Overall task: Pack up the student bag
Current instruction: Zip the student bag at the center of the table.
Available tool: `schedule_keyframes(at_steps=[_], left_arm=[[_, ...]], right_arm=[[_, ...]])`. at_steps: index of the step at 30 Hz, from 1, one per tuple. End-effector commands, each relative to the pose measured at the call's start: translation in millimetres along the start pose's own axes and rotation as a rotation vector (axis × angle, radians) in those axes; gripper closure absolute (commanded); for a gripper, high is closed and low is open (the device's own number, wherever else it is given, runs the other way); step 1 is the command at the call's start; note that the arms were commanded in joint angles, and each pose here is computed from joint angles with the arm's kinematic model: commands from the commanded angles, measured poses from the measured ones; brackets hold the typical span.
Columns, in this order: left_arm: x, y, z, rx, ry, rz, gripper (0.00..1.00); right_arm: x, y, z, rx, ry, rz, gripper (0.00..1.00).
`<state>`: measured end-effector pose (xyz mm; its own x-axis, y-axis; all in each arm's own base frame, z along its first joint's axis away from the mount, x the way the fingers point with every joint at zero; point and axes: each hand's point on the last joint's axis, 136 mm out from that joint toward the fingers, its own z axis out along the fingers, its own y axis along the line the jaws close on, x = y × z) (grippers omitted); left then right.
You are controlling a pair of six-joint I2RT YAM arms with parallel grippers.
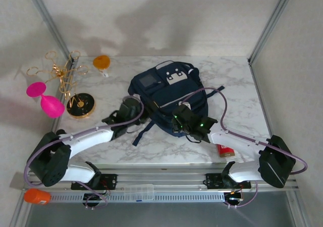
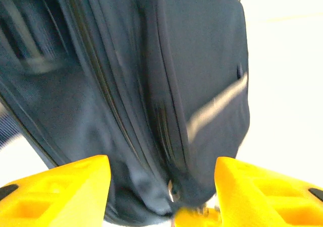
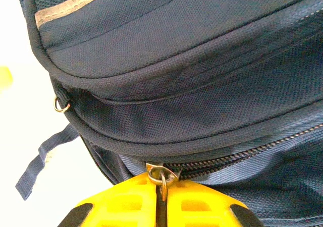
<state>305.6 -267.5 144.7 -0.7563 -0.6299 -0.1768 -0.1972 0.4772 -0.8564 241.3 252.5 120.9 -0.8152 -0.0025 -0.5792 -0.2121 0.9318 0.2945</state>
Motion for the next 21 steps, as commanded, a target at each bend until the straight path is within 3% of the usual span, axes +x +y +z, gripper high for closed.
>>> schedule_keyframes(at_steps=[1,5,13,16,21], left_arm=[[6,-24,8,0.08,-0.056,-0.15,0.44],[13,-17,27,0.036,-0.064,-0.204,0.45],[0,-12,44,-0.04,-0.155,-0.196,0.74],[-14,-5,36,-0.097,-0.215,-0.152,0.93],[-48,12,8,-0.168,-0.277,-0.069,1.0]], right_arm=[[-2,7,2,-0.026,-0.02,-0.017,0.98],[-3,8,3,-0.031,-0.026,-0.025,0.98],[-2,3,6,-0.011,-0.034,-0.047,0.99],[-5,-6,4,0.048,-0.037,-0.06,1.0],[-3,-27,-7,0.127,-0.03,-0.086,1.0]])
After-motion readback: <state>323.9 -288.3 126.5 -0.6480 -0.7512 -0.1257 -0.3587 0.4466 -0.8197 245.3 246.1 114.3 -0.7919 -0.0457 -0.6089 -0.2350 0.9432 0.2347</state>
